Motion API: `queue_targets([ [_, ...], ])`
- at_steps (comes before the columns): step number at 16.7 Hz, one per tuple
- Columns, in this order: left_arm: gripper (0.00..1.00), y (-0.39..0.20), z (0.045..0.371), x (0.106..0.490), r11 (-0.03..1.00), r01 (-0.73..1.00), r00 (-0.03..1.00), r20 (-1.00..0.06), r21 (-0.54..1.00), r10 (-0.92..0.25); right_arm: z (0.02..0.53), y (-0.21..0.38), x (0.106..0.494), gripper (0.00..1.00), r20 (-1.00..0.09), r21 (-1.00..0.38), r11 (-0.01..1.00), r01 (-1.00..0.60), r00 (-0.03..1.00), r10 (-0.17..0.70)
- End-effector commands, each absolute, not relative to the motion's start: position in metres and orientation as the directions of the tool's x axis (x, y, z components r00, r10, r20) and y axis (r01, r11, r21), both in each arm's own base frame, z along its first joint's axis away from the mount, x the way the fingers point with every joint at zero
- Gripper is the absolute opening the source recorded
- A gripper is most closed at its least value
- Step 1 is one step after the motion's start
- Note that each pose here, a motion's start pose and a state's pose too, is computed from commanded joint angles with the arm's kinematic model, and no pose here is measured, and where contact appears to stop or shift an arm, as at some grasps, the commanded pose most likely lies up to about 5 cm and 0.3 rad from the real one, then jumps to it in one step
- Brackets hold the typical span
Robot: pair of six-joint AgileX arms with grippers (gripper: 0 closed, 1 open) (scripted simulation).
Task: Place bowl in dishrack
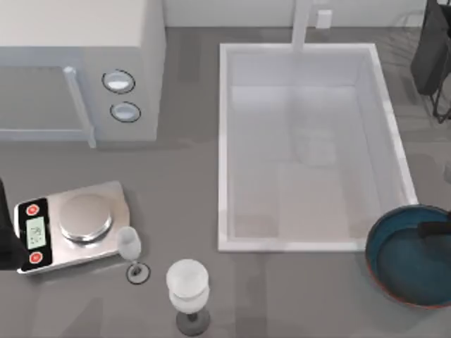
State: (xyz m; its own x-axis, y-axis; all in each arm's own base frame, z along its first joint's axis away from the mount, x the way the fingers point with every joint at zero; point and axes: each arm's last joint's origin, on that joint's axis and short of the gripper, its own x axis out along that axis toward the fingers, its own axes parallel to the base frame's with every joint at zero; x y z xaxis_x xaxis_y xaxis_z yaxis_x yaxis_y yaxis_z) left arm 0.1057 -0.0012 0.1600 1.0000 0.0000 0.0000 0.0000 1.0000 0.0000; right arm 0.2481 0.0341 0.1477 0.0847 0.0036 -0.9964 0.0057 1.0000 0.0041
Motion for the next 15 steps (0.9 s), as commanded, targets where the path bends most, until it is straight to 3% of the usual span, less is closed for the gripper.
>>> queue_targets([
  [5,1.00,-0.001,0.160,0.106,1.000,0.000,1.000,0.000,0.000,0.000,0.217,0.037,0.264,0.00,-0.998,0.001,1.000,0.006,0.059,0.001],
  [11,1.00,-0.001,0.160,0.106,1.000,0.000,1.000,0.000,0.000,0.000,0.312,0.033,0.248,0.00,-0.998,0.001,1.000,0.011,0.063,0.001],
  [15,1.00,-0.001,0.160,0.106,1.000,0.000,1.000,0.000,0.000,0.000,0.332,0.032,0.239,0.00,-0.996,0.004,1.000,0.011,0.085,0.003],
])
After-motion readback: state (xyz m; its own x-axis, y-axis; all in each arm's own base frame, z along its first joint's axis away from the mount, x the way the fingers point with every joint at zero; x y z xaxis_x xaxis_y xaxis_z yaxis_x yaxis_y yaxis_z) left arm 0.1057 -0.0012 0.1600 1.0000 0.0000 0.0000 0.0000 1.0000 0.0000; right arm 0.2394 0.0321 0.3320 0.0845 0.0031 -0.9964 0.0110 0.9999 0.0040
